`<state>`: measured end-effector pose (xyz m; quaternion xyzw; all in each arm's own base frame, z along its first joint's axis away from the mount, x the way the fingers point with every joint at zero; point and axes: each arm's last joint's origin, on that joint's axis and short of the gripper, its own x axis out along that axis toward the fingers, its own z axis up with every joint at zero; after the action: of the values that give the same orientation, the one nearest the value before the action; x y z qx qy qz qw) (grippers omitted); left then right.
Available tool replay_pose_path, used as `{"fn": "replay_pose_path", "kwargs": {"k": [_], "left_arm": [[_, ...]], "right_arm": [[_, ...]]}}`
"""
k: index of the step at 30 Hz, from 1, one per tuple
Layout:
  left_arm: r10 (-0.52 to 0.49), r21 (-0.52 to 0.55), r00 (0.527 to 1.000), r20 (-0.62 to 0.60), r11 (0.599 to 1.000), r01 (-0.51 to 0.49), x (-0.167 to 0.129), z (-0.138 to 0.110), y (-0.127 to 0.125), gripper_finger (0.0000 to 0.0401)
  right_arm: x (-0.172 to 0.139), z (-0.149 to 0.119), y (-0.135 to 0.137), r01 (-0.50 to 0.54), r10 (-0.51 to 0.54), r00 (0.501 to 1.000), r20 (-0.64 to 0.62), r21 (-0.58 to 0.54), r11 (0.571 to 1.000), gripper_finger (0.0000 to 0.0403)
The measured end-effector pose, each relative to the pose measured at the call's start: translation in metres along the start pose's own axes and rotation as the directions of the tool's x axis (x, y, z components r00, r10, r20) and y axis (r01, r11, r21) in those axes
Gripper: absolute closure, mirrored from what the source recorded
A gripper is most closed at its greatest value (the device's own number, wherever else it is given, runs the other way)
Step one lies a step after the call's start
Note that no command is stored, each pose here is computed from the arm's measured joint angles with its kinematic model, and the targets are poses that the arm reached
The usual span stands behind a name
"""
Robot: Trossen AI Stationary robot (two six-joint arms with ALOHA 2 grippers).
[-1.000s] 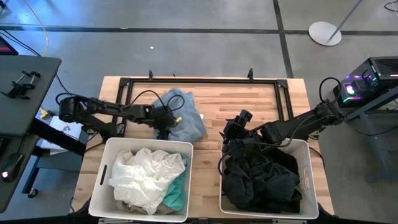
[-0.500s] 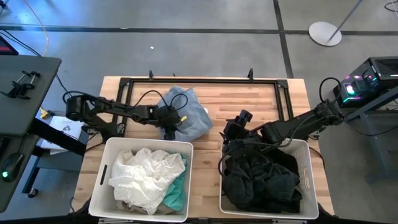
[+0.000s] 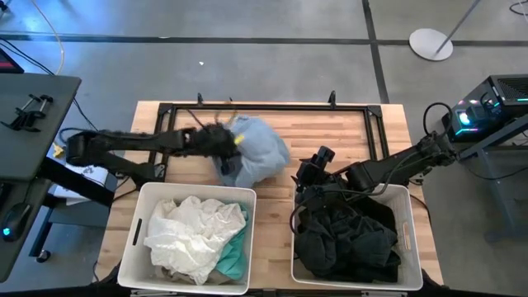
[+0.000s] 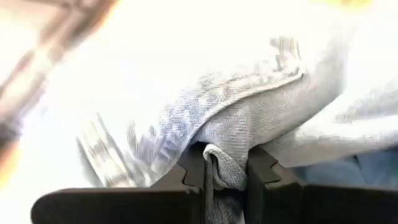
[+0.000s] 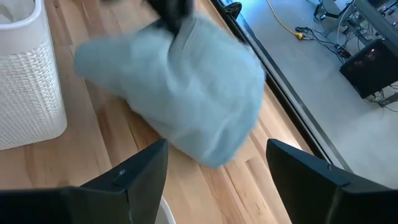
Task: Sort clothes
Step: Put the blue pants into the left white laundry bin
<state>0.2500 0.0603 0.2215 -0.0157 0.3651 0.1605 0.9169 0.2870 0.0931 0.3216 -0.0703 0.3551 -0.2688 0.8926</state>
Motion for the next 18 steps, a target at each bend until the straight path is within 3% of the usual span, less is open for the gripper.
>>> {"fn": "replay_pose_path", "kwargs": {"k": [3, 6, 12, 18], "left_arm": [[-0.001, -0.006, 0.986, 0.167, 1.000, 0.002, -0.038, 0.029, 0.005, 0.0370], [0.000, -0.001, 0.933, 0.359, 1.000, 0.001, -0.084, 0.056, 0.010, 0.0370], [0.009, 0.041, 0.772, 0.635, 0.998, -0.045, -0.164, 0.088, 0.020, 0.0370], [-0.060, 0.098, 0.566, 0.822, 0.994, -0.037, -0.247, 0.118, 0.025, 0.0370]], "right_arm": [[0.000, 0.000, 0.000, 0.001, -0.001, 1.000, -0.002, -0.019, 1.000, 0.0144], [0.000, 0.000, 0.000, 0.001, -0.001, 1.000, -0.002, -0.019, 1.000, 0.0144], [0.000, 0.000, -0.001, 0.024, -0.024, 1.000, 0.012, -0.024, 0.999, 0.0144], [-0.001, 0.000, 0.000, 0.044, -0.044, 0.999, 0.028, -0.020, 0.999, 0.0144]]}}
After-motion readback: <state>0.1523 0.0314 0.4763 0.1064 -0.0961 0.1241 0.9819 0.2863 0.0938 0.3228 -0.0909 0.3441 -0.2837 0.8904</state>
